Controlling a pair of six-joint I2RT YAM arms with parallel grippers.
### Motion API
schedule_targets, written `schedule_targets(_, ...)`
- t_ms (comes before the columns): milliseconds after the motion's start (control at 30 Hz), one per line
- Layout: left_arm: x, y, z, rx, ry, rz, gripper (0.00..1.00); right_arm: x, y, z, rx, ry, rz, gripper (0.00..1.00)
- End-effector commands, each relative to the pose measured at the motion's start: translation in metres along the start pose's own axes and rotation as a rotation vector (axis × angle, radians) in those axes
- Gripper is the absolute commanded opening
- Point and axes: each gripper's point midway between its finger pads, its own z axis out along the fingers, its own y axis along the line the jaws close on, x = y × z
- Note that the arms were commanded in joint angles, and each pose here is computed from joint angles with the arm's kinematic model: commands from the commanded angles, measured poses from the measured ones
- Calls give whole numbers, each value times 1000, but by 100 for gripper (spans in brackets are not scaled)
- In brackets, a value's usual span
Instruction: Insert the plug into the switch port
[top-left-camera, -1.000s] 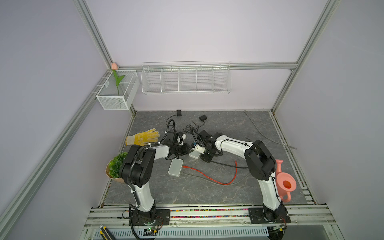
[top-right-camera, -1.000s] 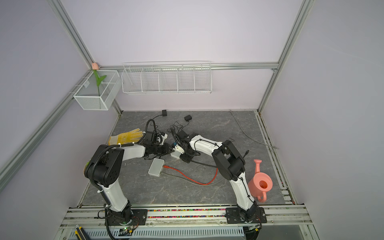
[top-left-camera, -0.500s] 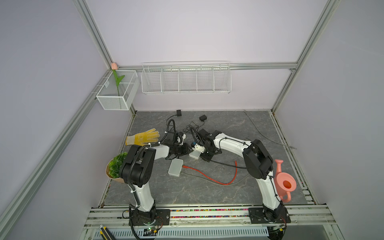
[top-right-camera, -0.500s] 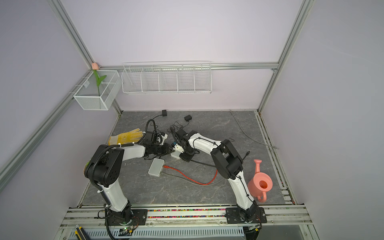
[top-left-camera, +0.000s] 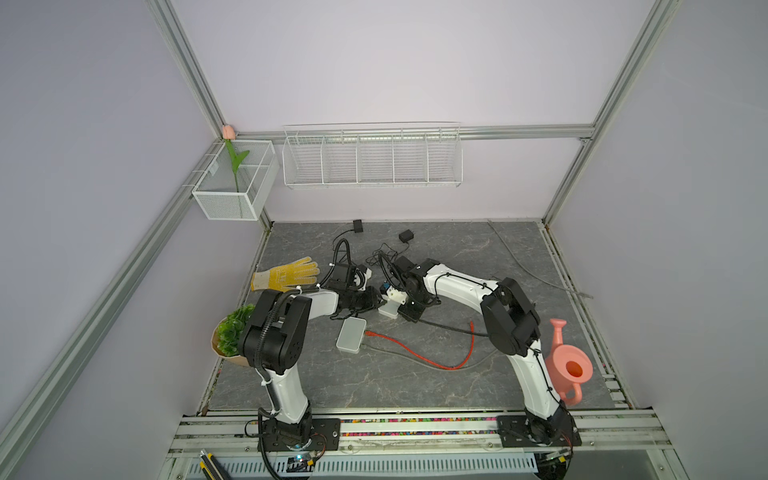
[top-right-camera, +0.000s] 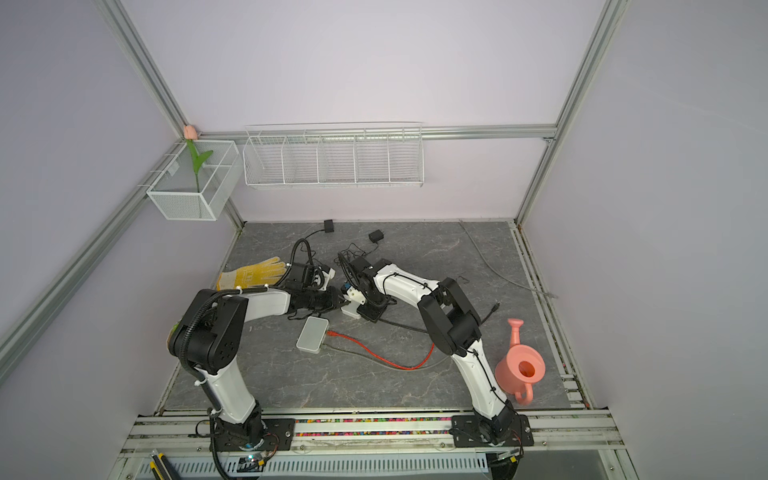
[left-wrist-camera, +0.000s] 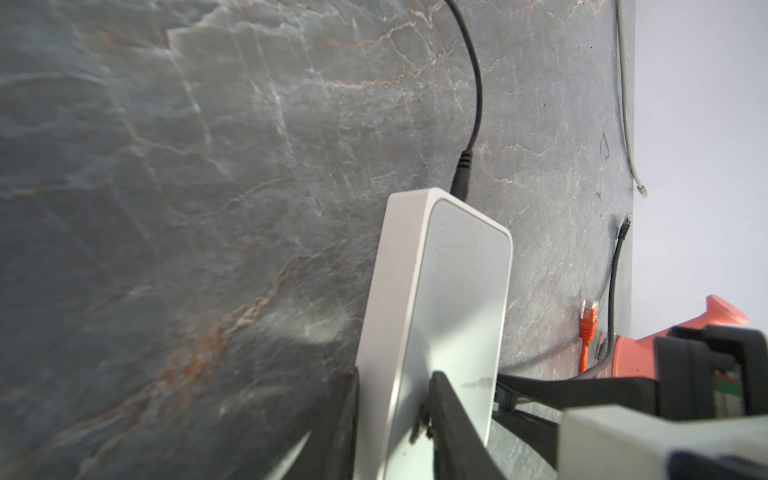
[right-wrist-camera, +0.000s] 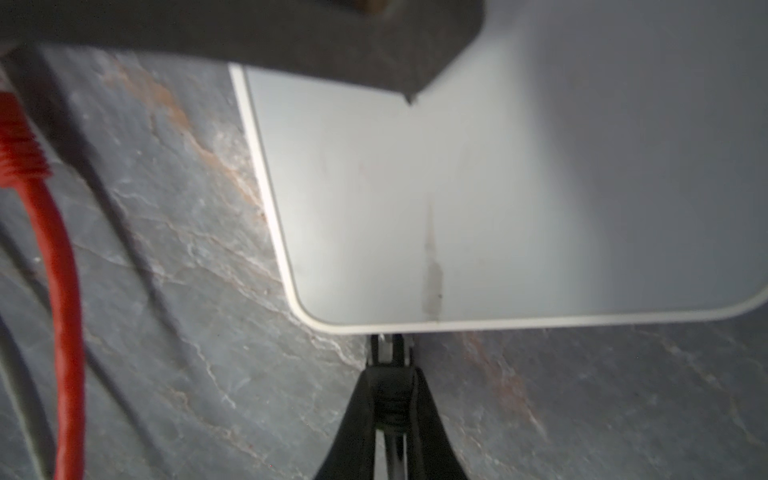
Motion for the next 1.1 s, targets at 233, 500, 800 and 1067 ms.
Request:
schedule_targets(233, 26, -6, 5, 38, 65, 7, 30, -57, 6, -10, -41, -214, -32, 7)
schedule_targets(500, 48, -8, 10, 34, 93, 2, 30, -80, 3, -6, -32, -256, -39, 7)
schedule_targets(800, 68, -13, 10, 31, 104, 6, 30, -105, -2, -9, -19, -337, -21, 7)
schedule_targets(1067, 81, -22, 15, 76, 125, 1, 29, -126, 2, -10, -34, -418, -44, 7)
